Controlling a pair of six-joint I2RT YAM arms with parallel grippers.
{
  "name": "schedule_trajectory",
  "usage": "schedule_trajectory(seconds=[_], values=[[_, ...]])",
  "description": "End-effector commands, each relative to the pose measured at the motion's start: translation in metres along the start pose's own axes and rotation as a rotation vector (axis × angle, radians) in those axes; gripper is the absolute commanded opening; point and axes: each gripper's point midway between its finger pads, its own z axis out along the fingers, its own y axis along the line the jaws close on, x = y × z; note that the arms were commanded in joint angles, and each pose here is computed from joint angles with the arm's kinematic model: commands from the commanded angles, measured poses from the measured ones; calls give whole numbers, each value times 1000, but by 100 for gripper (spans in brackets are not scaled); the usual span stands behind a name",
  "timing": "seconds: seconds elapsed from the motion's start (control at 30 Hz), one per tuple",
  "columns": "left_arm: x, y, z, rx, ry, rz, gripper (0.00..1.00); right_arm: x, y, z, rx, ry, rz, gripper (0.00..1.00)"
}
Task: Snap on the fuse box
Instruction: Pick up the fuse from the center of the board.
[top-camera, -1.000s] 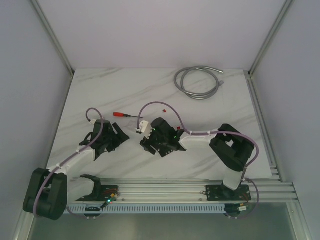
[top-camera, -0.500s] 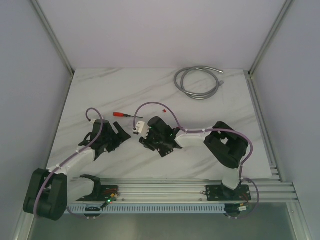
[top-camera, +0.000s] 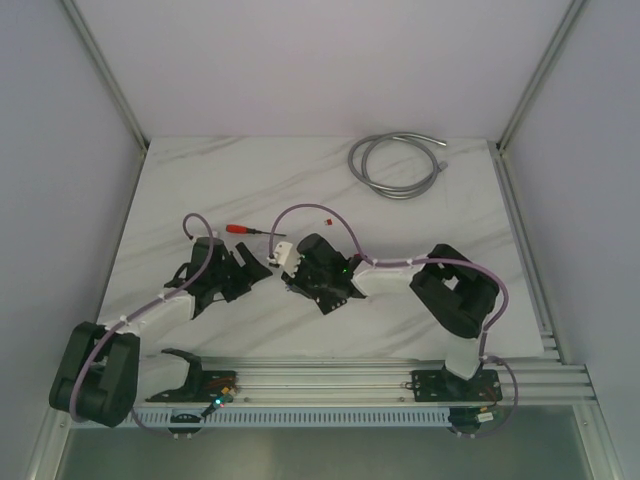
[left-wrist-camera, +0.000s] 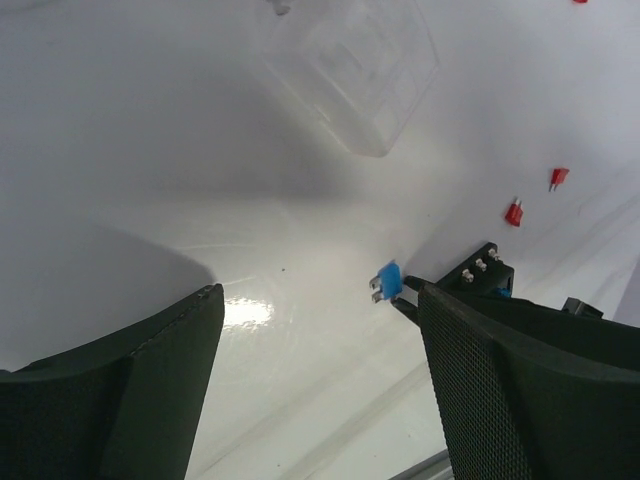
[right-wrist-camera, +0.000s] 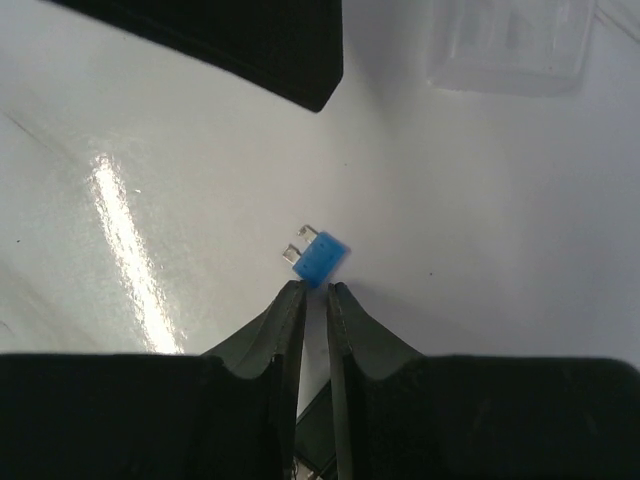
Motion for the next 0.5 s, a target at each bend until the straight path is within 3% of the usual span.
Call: schedule_trajectory(seconds=[0.0,0.13,0.23,0.47], values=[[12,-6,4,30,47,1,87,25,2,-10,42,79,76,20],[10,-7,3,29,30,1,85,27,-6,-16,104,87,121,20],[5,-3,2,12,-5,-4,86,14,-2,-18,95,34,166,30],[-2,10,0,-28,-42,-34,90,-19,5,-5,64,-83,295,40]])
